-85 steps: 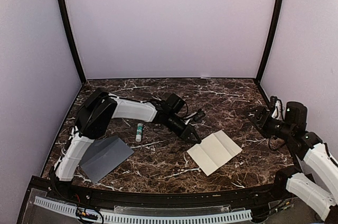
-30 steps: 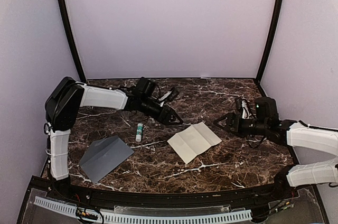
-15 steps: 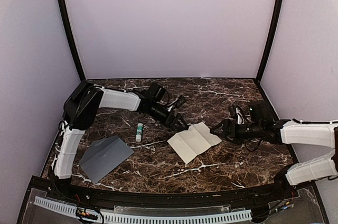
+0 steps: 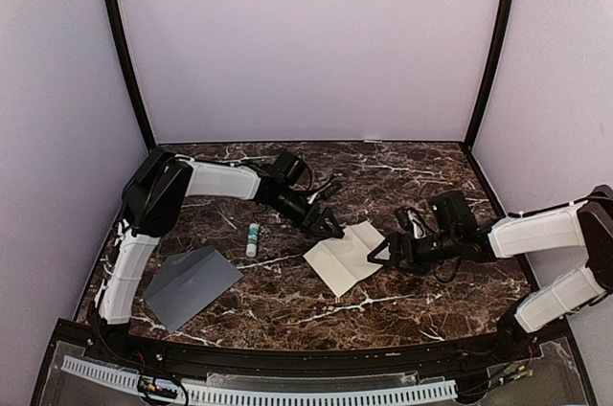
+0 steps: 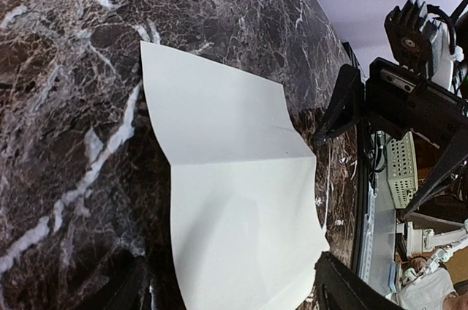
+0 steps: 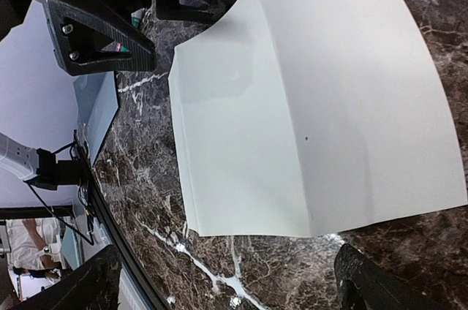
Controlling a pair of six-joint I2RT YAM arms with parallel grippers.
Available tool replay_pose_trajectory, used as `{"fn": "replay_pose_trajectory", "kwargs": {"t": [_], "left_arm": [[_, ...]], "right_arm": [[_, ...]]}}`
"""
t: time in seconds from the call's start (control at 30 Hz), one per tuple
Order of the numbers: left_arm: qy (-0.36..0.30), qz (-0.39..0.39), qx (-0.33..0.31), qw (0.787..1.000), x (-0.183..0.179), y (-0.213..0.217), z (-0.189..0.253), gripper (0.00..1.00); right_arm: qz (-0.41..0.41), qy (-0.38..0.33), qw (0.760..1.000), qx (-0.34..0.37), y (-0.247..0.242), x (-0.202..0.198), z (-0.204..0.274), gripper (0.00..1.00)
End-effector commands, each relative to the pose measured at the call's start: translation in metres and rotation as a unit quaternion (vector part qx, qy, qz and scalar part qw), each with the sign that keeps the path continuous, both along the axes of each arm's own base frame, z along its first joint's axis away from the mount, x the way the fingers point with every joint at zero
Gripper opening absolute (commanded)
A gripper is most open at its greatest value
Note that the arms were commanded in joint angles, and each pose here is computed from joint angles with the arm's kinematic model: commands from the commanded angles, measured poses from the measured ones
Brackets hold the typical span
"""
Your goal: Place the letter into the envelope and seal it
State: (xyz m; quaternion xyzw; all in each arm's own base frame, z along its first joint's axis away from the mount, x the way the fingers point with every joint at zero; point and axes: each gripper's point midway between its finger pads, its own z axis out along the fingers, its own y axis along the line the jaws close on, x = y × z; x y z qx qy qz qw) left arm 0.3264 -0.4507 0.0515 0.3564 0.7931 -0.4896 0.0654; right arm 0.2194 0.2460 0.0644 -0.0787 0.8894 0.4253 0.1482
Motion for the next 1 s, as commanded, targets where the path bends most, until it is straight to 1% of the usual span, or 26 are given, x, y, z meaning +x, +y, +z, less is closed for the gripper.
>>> {"fn": "replay_pose_trajectory", "kwargs": {"t": [0.0, 0.37, 0.6, 0.73, 0.83, 0.97], "left_arm": [[0.022, -0.013, 0.002, 1.000, -0.011, -0.007, 0.001, 0.76], [0.032, -0.025, -0.011, 0.999, -0.022, -0.016, 0.005, 0.70], [0.042, -0.035, -0.026, 0.998, -0.028, -0.021, 0.011, 0.64], [0.043, -0.039, -0.030, 0.998, -0.031, -0.023, 0.014, 0.55], [0.043, -0.044, -0.031, 0.998, -0.034, -0.025, 0.014, 0.46], [0.042, -0.053, -0.038, 0.997, -0.039, -0.027, 0.017, 0.39]], "right_arm": [[0.026, -0.029, 0.999, 0.010, 0.017, 0.005, 0.011, 0.99], [0.029, -0.014, 0.999, -0.003, 0.024, 0.012, -0.008, 0.99], [0.026, -0.011, 0.999, -0.015, 0.023, 0.015, -0.014, 0.99], [0.024, -0.013, 0.999, -0.019, 0.022, 0.016, -0.015, 0.99], [0.022, -0.015, 0.999, -0.022, 0.021, 0.017, -0.015, 0.99], [0.016, -0.023, 0.999, -0.026, 0.020, 0.020, -0.014, 0.99]]}}
